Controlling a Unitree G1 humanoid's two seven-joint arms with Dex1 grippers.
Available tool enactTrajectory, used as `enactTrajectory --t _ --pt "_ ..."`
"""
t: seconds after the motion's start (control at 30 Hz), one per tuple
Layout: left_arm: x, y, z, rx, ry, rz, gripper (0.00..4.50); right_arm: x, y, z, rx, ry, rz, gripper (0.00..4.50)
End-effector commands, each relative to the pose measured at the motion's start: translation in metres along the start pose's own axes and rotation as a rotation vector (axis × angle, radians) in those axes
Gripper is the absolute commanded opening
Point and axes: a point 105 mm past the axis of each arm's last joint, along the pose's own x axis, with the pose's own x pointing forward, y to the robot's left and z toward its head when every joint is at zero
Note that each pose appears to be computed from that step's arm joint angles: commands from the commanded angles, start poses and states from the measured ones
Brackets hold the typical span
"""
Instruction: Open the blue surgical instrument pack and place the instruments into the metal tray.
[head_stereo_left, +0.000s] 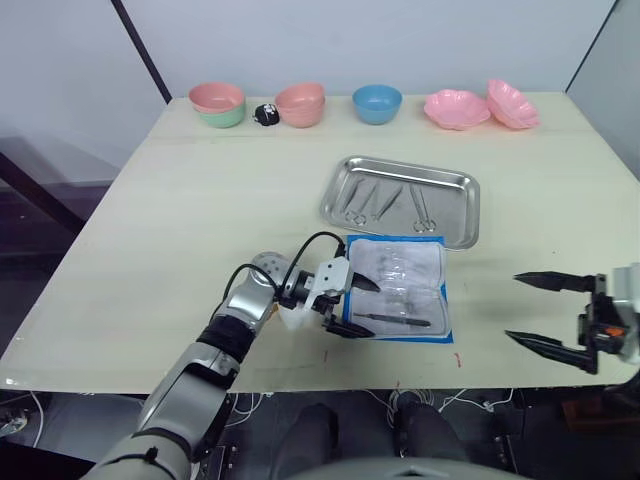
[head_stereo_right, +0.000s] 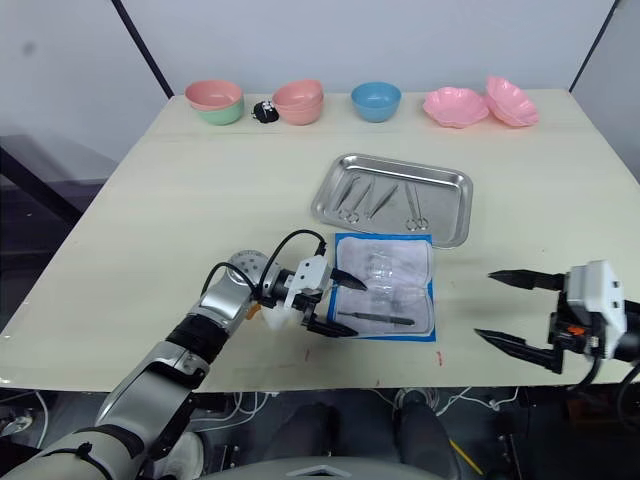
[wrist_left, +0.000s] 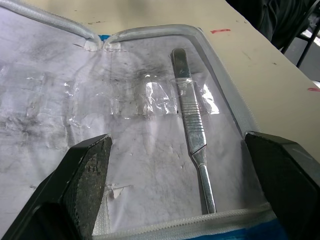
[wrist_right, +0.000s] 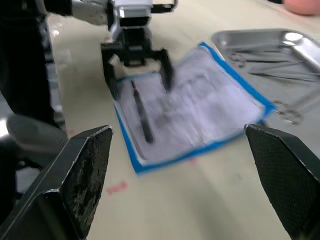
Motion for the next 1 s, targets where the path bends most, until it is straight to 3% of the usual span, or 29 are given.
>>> enactTrajectory --t 0.03,0.2,0.37,0.77,1.0 --pt "-0.007 -0.027 -0.064 -0.23 0.177 -0.018 4.5 -0.011 -0.003 0.013 -0.055 -0.016 0.007 4.41" --pt "-0.006 -0.026 -0.063 -0.229 0.176 -0.018 4.5 -0.01 -0.007 0.017 -0.077 -0.017 0.021 4.41" --pt "-0.007 -0.025 -0.063 -0.228 0.178 -0.016 4.5 0.015 -0.003 0.013 -0.082 -0.014 0.045 4.41" --pt "-0.008 -0.024 -0.062 -0.224 0.183 -0.018 4.5 0.105 -0.004 -0.017 -0.163 0.054 0.037 4.41" --pt "-0.009 -0.024 -0.062 -0.224 0.184 -0.02 4.5 0.128 -0.002 -0.031 -0.185 0.086 0.08 4.41"
